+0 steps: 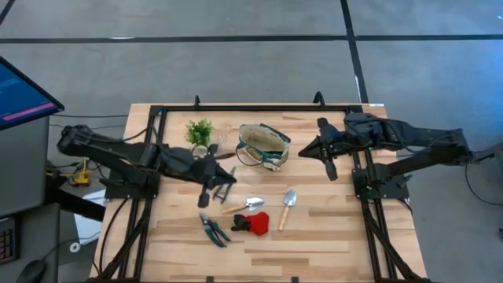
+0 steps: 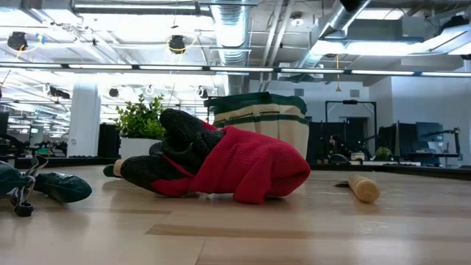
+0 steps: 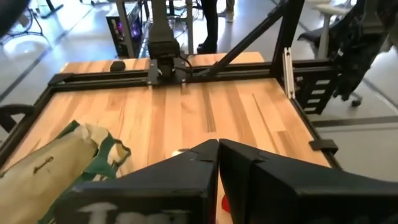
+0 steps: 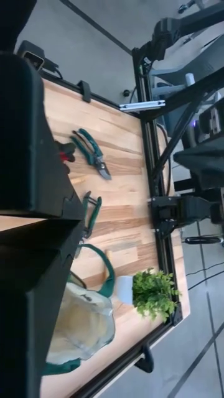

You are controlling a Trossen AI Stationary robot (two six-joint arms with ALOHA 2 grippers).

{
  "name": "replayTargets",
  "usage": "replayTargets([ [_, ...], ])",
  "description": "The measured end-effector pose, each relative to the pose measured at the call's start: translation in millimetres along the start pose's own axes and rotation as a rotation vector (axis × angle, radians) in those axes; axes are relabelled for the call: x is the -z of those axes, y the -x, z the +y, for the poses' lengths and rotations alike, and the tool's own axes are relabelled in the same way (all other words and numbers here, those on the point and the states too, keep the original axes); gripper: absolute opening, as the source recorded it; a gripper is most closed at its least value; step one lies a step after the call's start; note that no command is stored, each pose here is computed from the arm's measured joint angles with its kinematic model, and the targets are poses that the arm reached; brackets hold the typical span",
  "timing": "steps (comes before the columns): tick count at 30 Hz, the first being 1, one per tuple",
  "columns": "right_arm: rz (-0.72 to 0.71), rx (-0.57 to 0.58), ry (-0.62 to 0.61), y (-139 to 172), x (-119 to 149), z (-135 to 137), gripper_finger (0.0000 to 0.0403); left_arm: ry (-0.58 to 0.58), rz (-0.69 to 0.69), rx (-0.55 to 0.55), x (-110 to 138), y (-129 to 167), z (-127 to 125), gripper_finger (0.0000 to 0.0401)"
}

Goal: Pick & Place Garden tools in Gardening bag
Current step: Put the bottom shear scissor into the gardening bag

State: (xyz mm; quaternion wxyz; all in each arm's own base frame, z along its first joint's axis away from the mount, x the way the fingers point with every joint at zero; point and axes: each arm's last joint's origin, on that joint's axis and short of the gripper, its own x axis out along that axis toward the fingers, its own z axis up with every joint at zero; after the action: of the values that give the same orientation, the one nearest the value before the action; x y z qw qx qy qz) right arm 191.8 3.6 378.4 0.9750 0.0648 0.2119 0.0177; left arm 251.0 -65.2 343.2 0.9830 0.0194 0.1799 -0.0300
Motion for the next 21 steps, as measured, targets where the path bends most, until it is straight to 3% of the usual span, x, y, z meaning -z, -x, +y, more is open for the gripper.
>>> replayTargets([
  [10,0.069,0.009,-0.001,0.8,6.8,-0.9,0.0000,-0.032,-0.023,0.038,-17.8,-4.8,-33.7,0.0002],
  [21,0.101,0.026,-0.007,-10.4,8.2,-2.6,0.0000,-0.123,0.179,0.129,7.1,7.5,-62.7,0.0002],
])
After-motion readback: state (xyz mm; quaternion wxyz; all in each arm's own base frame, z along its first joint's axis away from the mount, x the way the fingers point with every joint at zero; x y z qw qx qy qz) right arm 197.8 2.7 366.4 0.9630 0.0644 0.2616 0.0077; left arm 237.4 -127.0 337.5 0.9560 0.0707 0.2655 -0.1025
